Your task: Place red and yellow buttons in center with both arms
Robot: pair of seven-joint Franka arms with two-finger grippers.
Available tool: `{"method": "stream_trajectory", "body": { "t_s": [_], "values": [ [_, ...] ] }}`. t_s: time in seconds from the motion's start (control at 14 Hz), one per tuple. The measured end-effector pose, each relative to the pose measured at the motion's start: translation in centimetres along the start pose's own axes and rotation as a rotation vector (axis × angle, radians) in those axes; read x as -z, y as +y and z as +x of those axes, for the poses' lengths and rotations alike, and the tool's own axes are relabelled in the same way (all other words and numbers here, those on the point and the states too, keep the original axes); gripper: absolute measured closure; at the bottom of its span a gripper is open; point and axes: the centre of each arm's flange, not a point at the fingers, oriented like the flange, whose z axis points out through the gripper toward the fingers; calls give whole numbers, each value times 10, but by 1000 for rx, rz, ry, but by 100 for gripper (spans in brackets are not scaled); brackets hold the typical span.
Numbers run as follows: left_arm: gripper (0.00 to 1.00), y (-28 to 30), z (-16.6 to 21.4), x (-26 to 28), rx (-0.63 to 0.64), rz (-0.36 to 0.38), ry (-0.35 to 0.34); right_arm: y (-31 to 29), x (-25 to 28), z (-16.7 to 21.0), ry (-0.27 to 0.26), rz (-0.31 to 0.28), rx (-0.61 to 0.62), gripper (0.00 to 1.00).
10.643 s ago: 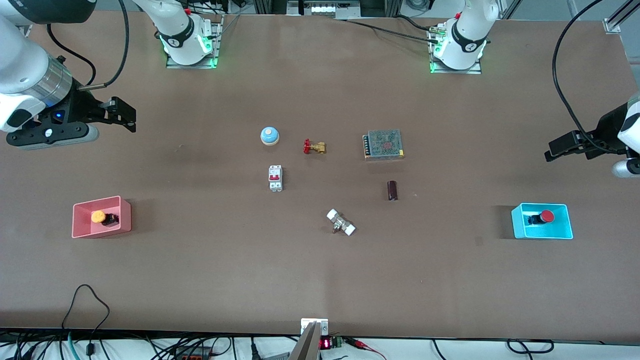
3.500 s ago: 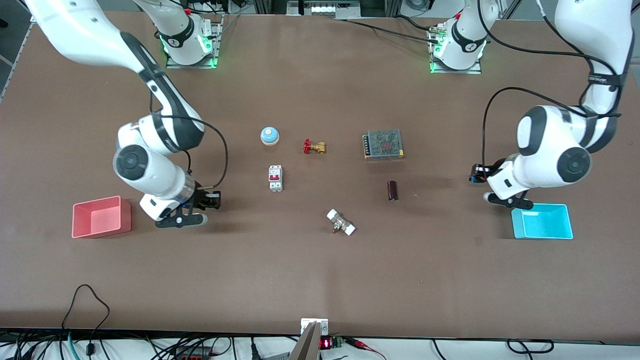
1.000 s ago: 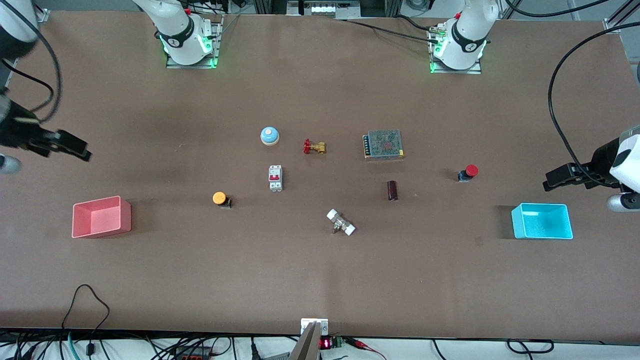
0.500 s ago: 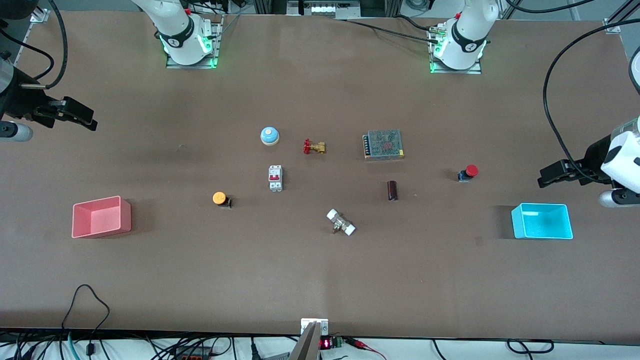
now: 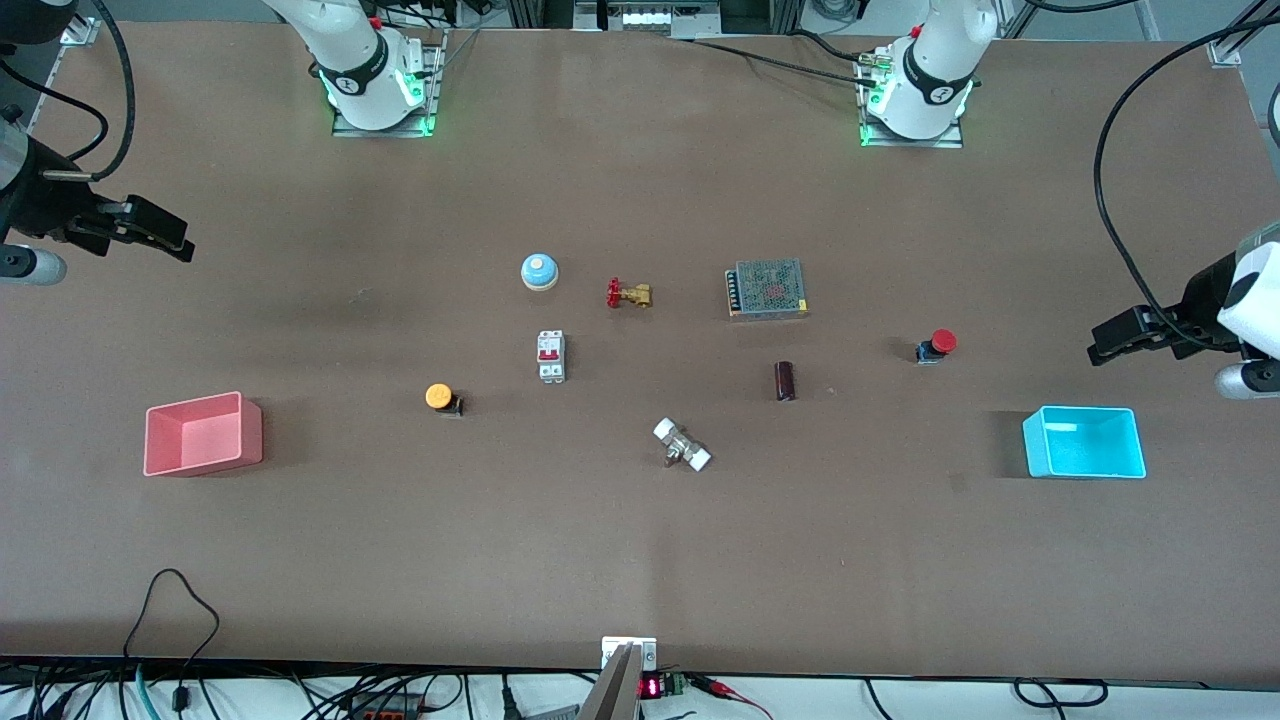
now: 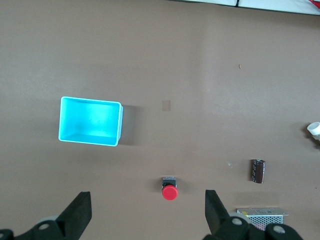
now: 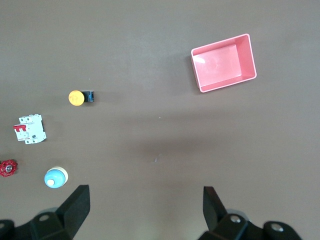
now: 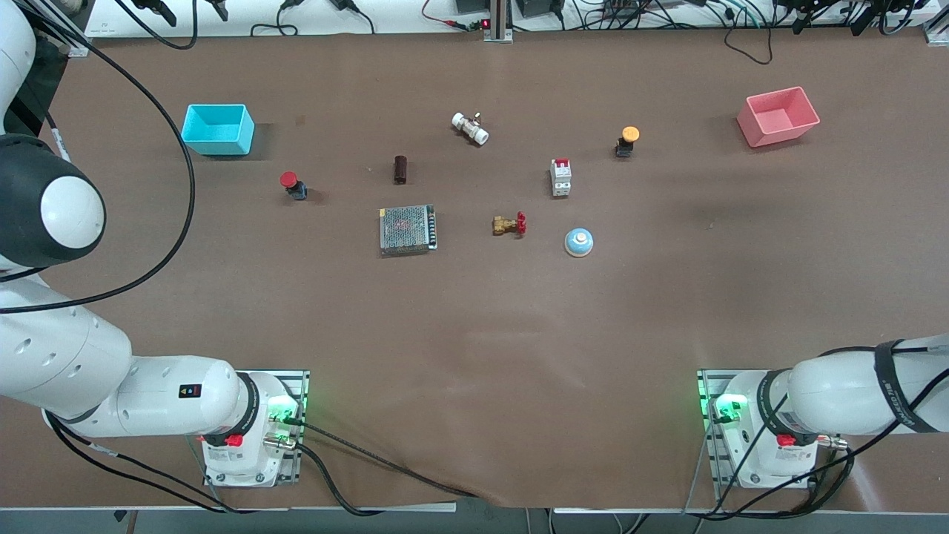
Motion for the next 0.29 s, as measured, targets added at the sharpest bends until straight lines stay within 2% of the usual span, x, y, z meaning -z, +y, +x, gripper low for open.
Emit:
{"method": "stream_trajectory", "body": {
  "t_s": [0.29],
  "values": [
    [0,1,-6,3,-2,1,-14,0,-1,0,-1,0,0,0]
  ]
}}
